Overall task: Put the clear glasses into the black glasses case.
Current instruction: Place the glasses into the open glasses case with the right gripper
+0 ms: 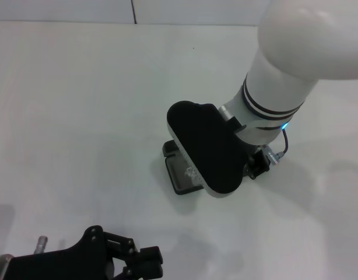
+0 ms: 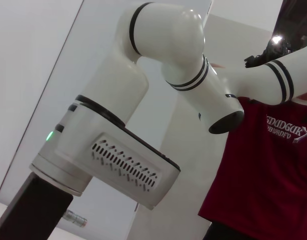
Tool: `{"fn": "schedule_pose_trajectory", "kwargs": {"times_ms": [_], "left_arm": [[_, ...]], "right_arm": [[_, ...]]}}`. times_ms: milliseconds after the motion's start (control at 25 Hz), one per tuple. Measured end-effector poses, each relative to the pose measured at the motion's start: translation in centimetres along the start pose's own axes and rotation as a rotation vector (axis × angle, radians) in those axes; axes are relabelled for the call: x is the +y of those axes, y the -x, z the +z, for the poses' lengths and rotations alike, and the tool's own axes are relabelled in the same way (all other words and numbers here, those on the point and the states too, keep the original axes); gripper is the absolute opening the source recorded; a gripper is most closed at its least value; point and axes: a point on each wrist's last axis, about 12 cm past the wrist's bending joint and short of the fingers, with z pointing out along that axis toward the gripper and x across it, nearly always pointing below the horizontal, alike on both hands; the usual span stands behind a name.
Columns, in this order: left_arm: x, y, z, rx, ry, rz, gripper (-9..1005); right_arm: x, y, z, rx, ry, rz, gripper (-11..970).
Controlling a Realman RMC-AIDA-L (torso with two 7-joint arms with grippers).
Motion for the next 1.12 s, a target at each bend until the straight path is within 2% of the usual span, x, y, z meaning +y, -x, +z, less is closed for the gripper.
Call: {"fn": "schedule_pose_trajectory", "kwargs": {"times_ms": [1120], "left_arm": [[-0.09,-0.20,0.10,-0.004,-0.001,-0.010,115]], "right_arm": [[-0.54,-0.31,-0.09,-0.013,-0.020,0.068,110]]}}
